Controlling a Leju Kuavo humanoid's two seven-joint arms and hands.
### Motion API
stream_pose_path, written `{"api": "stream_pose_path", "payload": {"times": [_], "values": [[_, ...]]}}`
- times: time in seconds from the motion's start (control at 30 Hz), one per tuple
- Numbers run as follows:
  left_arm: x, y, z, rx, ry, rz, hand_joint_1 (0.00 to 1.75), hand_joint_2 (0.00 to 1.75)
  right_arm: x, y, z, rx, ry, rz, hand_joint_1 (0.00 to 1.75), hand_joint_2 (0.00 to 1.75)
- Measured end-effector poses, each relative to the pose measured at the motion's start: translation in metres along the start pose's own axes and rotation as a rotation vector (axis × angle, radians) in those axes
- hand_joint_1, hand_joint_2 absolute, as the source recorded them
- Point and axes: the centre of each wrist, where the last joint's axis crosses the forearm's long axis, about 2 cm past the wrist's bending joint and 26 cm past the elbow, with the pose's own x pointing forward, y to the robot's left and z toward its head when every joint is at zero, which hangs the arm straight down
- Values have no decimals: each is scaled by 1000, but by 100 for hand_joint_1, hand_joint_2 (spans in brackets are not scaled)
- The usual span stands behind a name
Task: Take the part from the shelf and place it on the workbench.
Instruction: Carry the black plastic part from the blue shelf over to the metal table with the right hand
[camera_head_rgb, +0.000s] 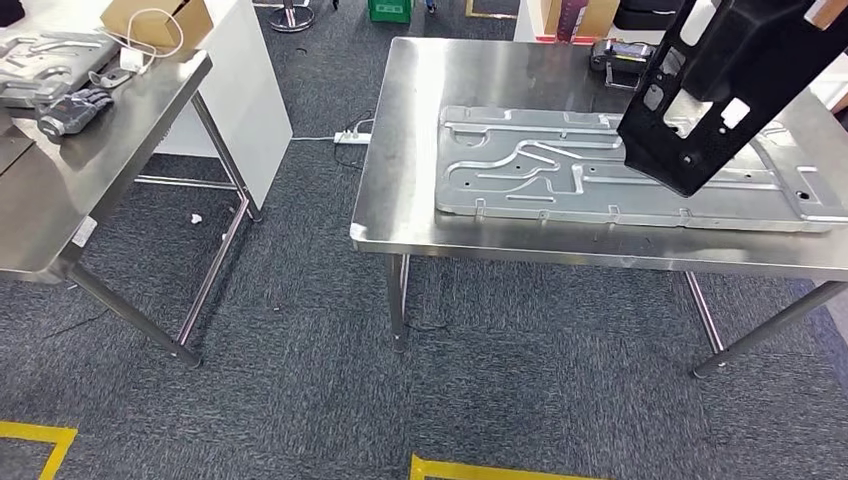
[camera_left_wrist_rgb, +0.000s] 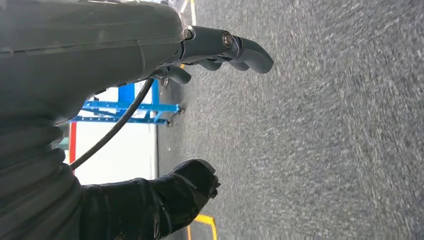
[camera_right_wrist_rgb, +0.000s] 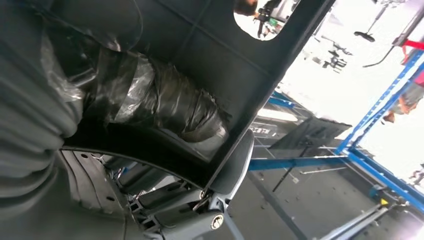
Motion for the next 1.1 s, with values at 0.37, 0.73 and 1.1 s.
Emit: {"api": "stream_pose_path", "payload": {"times": [0.37, 0.73, 1.1], "values": [[-1, 1, 0, 1, -2, -4, 0, 175, -2, 1, 1, 10, -2, 14, 175, 175], [-1, 0, 0, 1, -5, -4, 0, 175, -6, 3, 4, 21, -6, 4, 175, 175], [-1, -1, 0, -4, -6, -5, 0, 175, -6, 5, 4, 39, -9, 42, 175, 175]]}}
